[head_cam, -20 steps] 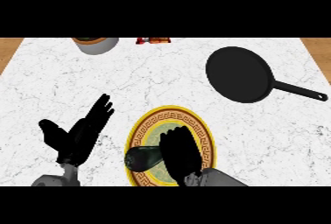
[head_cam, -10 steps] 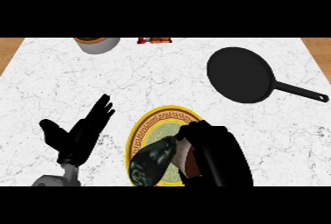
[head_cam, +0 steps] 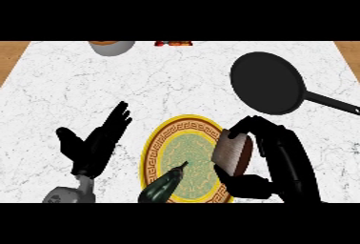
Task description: Pick the cupcake from the plate and place it in the pan
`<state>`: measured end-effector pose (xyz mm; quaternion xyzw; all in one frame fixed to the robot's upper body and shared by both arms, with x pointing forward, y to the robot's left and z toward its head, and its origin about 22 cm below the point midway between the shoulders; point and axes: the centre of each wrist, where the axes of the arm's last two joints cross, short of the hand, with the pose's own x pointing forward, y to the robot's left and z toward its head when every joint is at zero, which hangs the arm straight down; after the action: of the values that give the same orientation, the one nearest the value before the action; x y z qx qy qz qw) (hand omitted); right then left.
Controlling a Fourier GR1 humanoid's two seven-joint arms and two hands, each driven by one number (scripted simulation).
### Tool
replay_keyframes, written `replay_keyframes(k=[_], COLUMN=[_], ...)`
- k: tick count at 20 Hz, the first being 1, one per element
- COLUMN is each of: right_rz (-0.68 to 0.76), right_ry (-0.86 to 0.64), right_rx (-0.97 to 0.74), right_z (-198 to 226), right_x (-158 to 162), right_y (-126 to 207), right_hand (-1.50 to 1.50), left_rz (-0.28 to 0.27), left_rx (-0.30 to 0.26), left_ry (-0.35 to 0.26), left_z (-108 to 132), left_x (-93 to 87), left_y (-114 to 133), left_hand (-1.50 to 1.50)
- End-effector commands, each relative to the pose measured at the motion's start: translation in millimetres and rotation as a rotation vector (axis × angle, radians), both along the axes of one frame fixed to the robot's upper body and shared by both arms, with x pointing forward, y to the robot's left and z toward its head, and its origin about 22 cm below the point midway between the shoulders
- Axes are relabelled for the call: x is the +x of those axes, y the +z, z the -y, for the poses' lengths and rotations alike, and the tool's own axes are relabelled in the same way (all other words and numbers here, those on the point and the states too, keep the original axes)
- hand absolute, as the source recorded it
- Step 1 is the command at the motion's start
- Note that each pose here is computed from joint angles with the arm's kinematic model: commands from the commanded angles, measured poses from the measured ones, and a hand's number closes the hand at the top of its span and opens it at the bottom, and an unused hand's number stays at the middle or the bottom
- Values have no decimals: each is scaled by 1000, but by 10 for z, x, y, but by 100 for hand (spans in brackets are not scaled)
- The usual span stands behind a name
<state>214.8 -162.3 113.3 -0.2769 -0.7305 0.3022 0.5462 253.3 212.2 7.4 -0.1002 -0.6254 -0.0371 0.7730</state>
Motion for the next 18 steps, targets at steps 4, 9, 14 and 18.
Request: replay_keyframes(k=[4, 9, 14, 18], right_rz=[51, 106, 197, 243], right_ry=[-93, -145, -278, -376], right_rx=[-65, -117, -70, -14], right_z=[434, 691, 736, 974], right_x=[589, 1080, 1494, 1749], right_y=[-326, -528, -678, -693], right_hand=[150, 150, 150, 150], left_rz=[-1, 16, 2, 22], left_rx=[-1, -18, -16, -13], left_ry=[-6, -32, -23, -53], left_z=[-52, -69, 76, 62], left_x=[18, 108, 98, 53], left_y=[219, 36, 58, 88], left_hand=[0, 0, 0, 0])
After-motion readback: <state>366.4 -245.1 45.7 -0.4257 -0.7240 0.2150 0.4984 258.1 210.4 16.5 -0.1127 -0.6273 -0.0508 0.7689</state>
